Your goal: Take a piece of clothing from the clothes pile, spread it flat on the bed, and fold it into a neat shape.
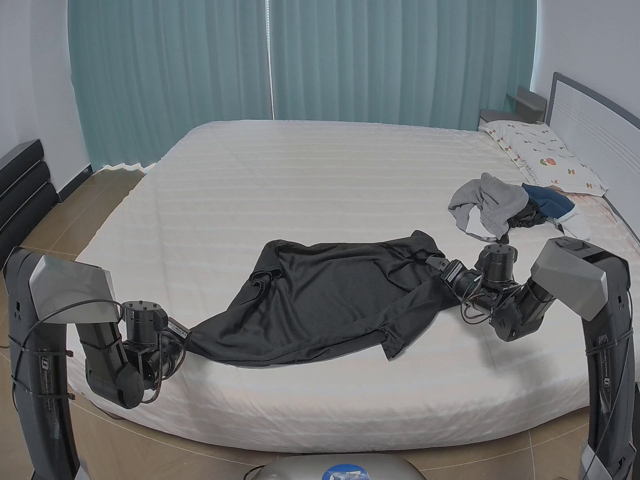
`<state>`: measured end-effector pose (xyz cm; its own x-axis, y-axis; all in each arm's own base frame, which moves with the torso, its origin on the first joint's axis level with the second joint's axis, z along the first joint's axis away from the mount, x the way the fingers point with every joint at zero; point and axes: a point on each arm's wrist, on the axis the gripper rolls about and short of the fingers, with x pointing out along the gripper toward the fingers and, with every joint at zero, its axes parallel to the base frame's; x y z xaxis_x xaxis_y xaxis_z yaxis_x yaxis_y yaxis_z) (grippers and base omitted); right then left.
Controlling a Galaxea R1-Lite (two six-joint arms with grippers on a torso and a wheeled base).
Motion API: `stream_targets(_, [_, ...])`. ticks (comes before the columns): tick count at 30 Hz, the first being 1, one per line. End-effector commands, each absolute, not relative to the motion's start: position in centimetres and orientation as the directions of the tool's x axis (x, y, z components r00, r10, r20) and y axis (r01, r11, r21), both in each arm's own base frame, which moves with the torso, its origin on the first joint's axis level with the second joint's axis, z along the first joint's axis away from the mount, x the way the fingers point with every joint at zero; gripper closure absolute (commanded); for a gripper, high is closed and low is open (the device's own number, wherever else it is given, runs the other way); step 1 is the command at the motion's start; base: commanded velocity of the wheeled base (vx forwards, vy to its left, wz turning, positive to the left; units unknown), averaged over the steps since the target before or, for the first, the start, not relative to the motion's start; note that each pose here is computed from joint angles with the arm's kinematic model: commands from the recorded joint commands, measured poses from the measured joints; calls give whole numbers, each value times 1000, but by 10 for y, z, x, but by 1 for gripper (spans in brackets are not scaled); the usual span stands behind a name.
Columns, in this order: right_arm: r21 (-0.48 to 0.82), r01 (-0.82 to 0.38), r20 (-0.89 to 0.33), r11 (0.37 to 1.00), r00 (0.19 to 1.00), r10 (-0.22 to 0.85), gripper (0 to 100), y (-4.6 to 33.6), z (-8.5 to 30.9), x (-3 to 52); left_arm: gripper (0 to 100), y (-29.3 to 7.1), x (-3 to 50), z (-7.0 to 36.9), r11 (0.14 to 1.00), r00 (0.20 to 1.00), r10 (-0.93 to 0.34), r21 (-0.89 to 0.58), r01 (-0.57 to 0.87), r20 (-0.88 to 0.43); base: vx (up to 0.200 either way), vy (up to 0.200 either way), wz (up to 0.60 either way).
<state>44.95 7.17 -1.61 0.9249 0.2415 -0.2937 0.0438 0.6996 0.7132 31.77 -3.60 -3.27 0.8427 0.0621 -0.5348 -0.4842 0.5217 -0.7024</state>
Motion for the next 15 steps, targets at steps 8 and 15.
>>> stream_targets(8, [747, -10, -324, 665, 868, 376, 0, 51, 12, 406, 100, -37, 316, -34, 524, 839, 60, -698, -487, -540, 0, 0, 0])
stream_targets(15, [730, -10, -418, 683, 785, 458, 0, 79, -12, 384, 100, -37, 316, -34, 525, 839, 59, -698, -486, -540, 0, 0, 0])
